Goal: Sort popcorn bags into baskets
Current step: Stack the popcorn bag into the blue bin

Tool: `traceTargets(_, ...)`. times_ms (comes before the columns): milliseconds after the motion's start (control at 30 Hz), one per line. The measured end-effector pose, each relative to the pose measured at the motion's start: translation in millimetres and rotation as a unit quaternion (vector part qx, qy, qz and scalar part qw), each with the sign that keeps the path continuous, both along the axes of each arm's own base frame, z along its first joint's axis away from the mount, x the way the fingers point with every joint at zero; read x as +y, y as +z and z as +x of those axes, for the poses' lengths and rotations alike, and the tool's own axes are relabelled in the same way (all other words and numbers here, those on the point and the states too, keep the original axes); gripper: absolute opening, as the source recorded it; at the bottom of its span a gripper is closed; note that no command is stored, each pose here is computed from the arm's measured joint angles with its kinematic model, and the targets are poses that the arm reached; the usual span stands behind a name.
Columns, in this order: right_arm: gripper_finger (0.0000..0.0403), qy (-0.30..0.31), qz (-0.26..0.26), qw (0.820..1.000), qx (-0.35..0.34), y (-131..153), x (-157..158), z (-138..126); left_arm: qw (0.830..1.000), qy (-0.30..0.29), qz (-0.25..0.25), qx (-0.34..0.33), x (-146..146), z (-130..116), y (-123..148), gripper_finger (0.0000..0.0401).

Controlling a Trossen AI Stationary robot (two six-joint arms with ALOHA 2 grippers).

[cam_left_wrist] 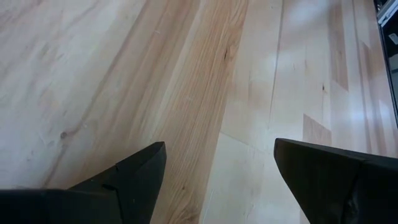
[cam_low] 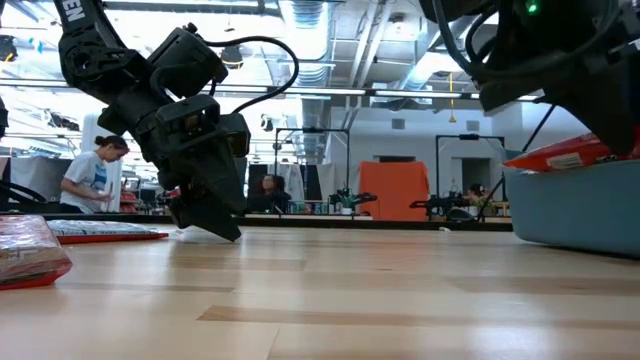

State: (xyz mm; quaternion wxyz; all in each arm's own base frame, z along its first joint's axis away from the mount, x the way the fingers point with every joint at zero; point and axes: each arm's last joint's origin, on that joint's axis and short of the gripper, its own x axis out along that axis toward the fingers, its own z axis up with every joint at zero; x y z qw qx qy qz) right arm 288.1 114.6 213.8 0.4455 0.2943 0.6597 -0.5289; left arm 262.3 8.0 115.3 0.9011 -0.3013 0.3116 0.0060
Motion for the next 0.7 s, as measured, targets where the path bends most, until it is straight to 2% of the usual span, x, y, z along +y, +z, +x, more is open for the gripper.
traceTargets(533, 0.0111, 0.013, -0.01, 1.0, 0.002, -1, -22, 2, 1.0, -0.003, 0.012, -0.002, 0, 0, 0, 0.029)
traceTargets(700, 0.0131, 0.053, -0.027, 0.998, -0.01, 2, -30, 6, 1.0, -0.002, 0.012, -0.002, 0, 0, 0, 0.029)
